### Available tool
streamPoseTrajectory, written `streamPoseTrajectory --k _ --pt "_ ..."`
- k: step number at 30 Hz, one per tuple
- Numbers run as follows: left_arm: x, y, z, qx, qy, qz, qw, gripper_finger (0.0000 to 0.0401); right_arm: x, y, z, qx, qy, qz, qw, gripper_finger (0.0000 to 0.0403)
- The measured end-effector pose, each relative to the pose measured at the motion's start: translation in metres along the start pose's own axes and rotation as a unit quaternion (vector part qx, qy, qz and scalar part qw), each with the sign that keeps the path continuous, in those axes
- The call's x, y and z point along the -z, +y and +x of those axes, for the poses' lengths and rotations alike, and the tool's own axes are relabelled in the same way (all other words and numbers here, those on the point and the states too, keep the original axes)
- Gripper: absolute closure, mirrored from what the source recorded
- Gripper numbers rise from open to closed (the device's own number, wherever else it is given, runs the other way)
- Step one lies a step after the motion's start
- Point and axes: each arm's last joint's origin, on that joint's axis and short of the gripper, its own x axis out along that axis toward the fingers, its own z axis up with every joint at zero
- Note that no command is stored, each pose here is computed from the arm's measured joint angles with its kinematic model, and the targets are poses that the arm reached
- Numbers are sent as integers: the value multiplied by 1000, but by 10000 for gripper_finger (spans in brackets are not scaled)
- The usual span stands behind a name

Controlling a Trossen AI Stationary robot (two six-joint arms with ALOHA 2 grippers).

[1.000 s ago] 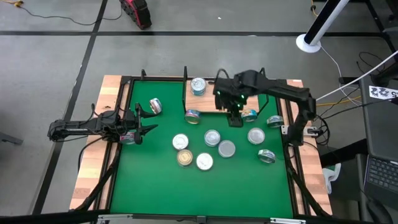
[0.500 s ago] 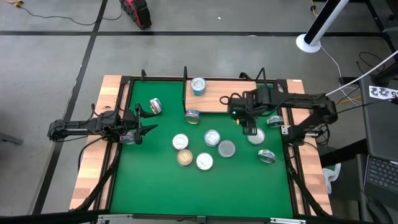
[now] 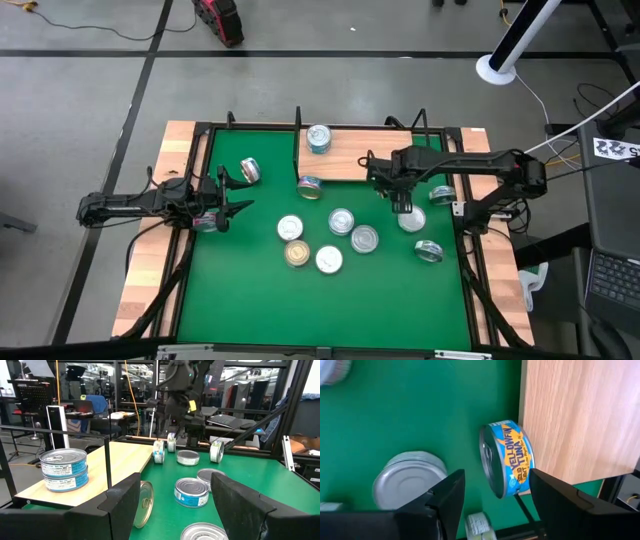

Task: Stack canned seafood by type on shelf
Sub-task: Stack the yellow blue tuna can on top of the yellow blue tuna cans on the shelf

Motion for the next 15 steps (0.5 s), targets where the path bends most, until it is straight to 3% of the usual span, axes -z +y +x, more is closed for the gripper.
streamPoseTrajectory --k 15 --pt "0 0 0 0 0 0 1000 162 10 -21 36 8 12 18 1000 182"
